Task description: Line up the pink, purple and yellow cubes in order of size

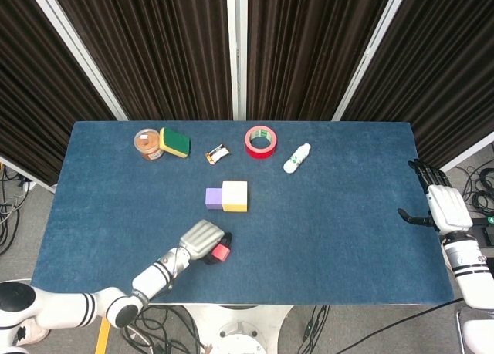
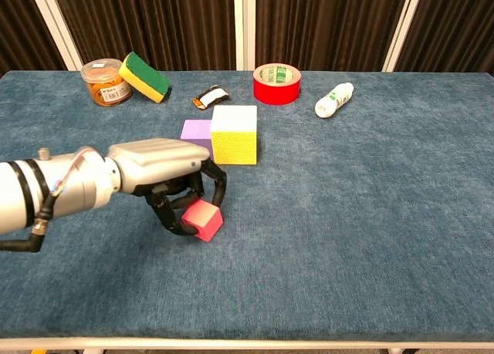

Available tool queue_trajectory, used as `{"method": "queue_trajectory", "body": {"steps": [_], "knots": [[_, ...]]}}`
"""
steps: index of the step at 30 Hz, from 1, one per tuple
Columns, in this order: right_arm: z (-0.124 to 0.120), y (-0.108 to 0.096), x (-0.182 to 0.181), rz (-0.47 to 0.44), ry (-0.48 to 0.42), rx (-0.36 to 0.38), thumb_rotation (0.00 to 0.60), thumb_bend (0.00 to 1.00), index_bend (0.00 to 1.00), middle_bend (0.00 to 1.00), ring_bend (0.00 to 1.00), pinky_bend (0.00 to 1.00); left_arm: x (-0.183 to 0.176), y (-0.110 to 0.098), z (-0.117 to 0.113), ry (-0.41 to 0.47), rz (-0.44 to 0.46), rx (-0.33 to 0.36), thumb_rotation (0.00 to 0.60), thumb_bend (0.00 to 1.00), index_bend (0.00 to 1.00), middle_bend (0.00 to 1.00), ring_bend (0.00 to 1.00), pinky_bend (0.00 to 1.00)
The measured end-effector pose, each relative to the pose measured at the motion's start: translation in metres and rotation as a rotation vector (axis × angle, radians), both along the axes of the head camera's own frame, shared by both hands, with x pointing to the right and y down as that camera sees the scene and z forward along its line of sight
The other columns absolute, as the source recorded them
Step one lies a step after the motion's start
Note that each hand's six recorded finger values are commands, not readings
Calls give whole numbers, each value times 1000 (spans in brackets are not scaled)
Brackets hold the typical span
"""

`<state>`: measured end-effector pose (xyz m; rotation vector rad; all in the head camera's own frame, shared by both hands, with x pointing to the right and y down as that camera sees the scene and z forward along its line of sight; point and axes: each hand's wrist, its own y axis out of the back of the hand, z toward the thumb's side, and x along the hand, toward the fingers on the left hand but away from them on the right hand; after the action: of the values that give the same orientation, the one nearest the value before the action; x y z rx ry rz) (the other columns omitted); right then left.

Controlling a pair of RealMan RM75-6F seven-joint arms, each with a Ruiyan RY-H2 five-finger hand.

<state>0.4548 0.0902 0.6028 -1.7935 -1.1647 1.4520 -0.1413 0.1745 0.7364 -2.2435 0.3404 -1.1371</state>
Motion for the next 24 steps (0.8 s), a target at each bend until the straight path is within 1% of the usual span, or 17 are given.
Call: {"method": "queue_trajectory", "body": {"steps": [3,6,9,14,17,20,24], "knots": [[-1,0,0,-1,-2,3,600,145,0,22,0,0,-16,-9,-3,-9,-69,-2,600,306,566,932,919,1000],[-1,0,-1,-3,-5,5,600,145,0,22,0,0,-37,-23,-6,-30,-151,9,600,306,564,926,917,1000],[-1,0,-1,-6,-8,6,600,145,0,22,0,0,-54,-34,-5,-51,-237,-4,600,304,561,922,915,1000],[-2,0,-3,-10,-14,10,600,144,0,22,0,0,-79,-57,2,-97,-401,-38,600,295,561,923,915,1000],[-3,0,-3,-12,-13,12,600,143,0,22,0,0,-90,-72,9,-135,-478,-49,600,289,561,923,915,1000],[-4,0,-2,-11,-10,14,600,143,0,22,0,0,-94,-86,15,-166,-536,-54,600,287,561,923,916,1000],[-4,1,-1,-7,-7,13,600,142,0,22,0,0,-91,-98,21,-199,-574,-63,600,286,560,923,916,1000]]}}
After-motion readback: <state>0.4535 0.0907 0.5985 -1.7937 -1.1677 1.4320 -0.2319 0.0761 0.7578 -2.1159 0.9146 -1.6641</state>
